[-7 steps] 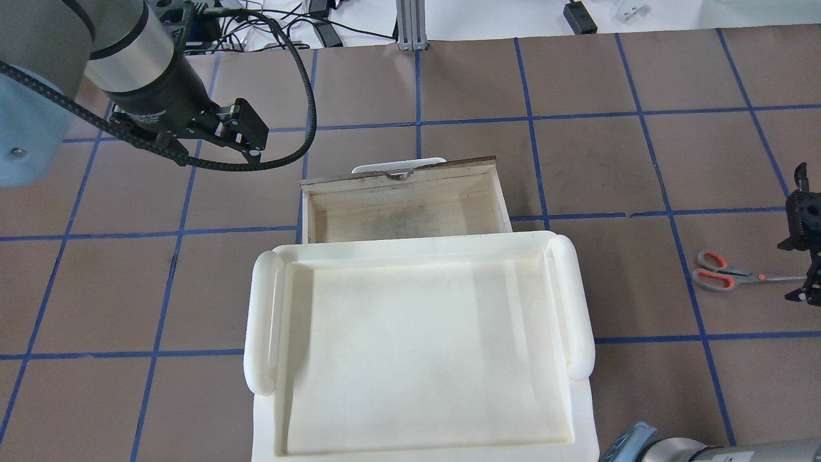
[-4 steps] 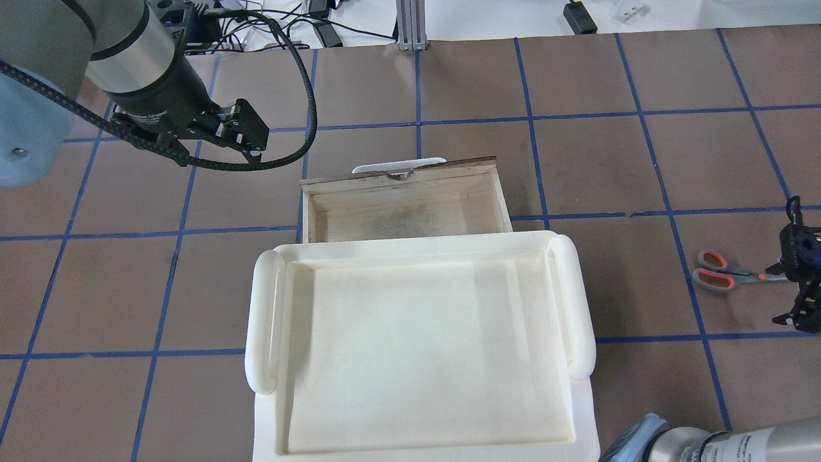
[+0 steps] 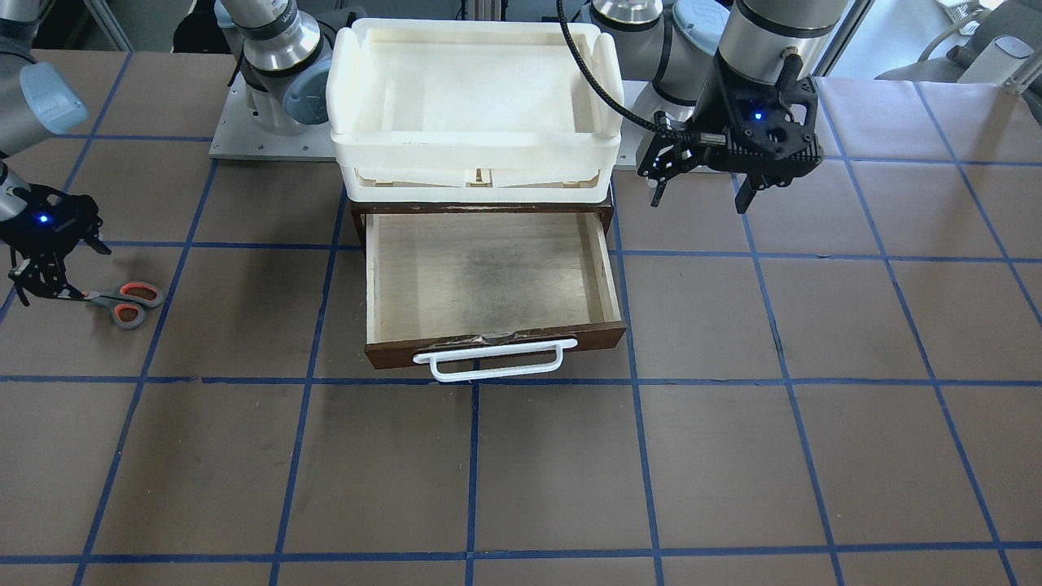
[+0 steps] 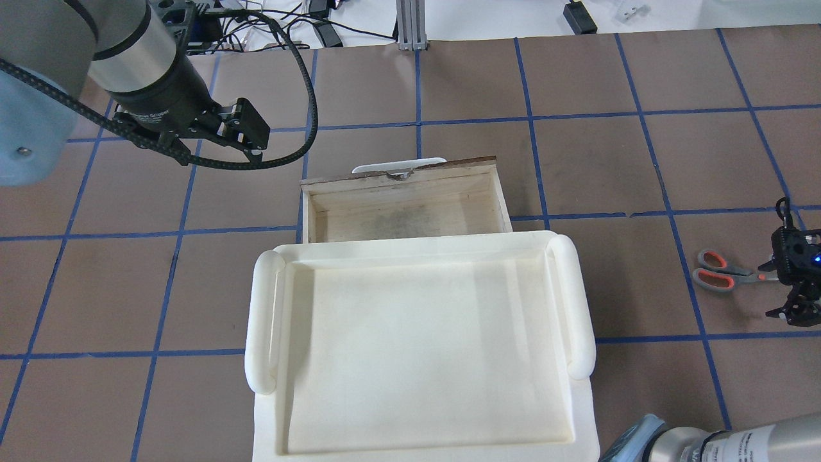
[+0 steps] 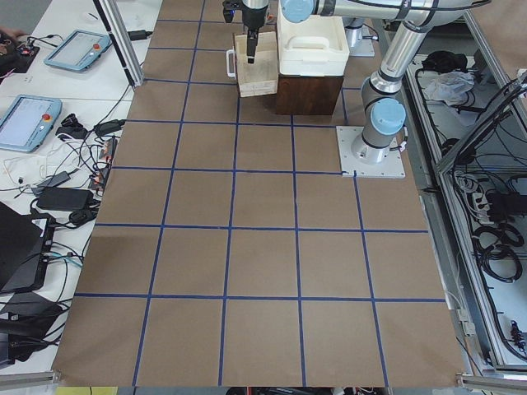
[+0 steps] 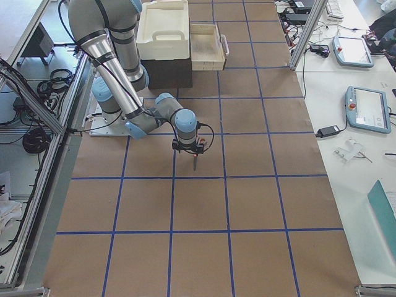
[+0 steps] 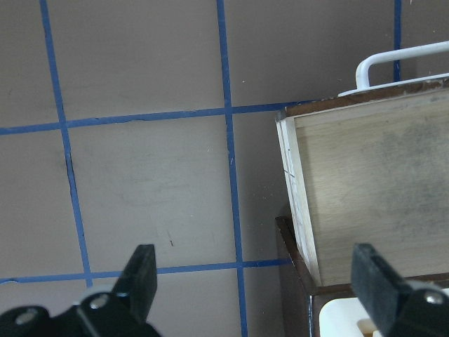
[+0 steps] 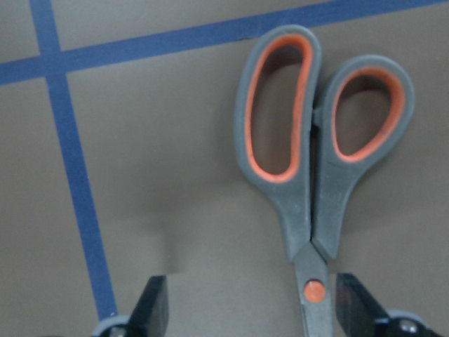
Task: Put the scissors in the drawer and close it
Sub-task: 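Lower the right gripper onto the scissors and close on the handles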
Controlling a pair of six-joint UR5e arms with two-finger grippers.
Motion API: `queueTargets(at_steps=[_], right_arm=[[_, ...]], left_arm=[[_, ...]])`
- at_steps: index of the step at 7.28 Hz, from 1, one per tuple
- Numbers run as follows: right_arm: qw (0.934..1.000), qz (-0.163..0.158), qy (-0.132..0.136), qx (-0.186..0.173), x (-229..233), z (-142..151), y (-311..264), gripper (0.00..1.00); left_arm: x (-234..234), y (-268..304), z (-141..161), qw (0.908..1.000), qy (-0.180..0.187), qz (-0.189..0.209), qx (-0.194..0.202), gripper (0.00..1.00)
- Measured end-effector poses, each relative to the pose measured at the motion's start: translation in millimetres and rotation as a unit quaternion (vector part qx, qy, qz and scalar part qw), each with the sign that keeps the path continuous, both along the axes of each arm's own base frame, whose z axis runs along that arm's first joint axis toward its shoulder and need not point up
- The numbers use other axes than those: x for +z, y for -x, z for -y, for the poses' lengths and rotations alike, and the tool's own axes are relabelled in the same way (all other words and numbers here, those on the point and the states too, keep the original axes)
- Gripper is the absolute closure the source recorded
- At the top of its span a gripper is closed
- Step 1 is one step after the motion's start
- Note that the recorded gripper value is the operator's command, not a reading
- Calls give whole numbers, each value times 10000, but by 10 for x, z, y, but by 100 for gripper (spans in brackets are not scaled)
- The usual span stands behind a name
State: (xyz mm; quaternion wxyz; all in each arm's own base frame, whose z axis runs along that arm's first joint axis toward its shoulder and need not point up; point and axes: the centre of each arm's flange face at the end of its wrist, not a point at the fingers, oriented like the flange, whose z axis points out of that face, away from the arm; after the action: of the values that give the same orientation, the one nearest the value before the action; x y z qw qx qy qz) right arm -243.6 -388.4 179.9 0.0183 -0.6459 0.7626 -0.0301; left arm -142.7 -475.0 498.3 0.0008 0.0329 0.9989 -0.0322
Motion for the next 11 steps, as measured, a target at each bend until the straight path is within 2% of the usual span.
queueTargets(at_steps=[3,5,7,8,9,10,11], right_arm=[[9999,-64,68,127,-20,98,-73,16],[9997,-90,87,192,-109,167,-105,22],[9994,-122,82,322,-119,258,-206,50],[9993,-137,78,350,-117,278,-219,71],[9992,-141,78,366,-114,290,-219,87],[9991,-169,91,385,-93,310,-200,97],[9989,-200,101,402,-68,329,-180,100]], left_arm=[[3,1,-1,10000,7,1,3,0],[3,2,-1,10000,8,-1,-1,0],[1,1,0,10000,7,-1,-1,0],[0,4,0,10000,5,-1,-2,0],[-1,6,1,10000,4,-1,-3,0],[-2,7,1,10000,3,-1,-6,0],[-1,7,0,10000,4,-1,-14,0]])
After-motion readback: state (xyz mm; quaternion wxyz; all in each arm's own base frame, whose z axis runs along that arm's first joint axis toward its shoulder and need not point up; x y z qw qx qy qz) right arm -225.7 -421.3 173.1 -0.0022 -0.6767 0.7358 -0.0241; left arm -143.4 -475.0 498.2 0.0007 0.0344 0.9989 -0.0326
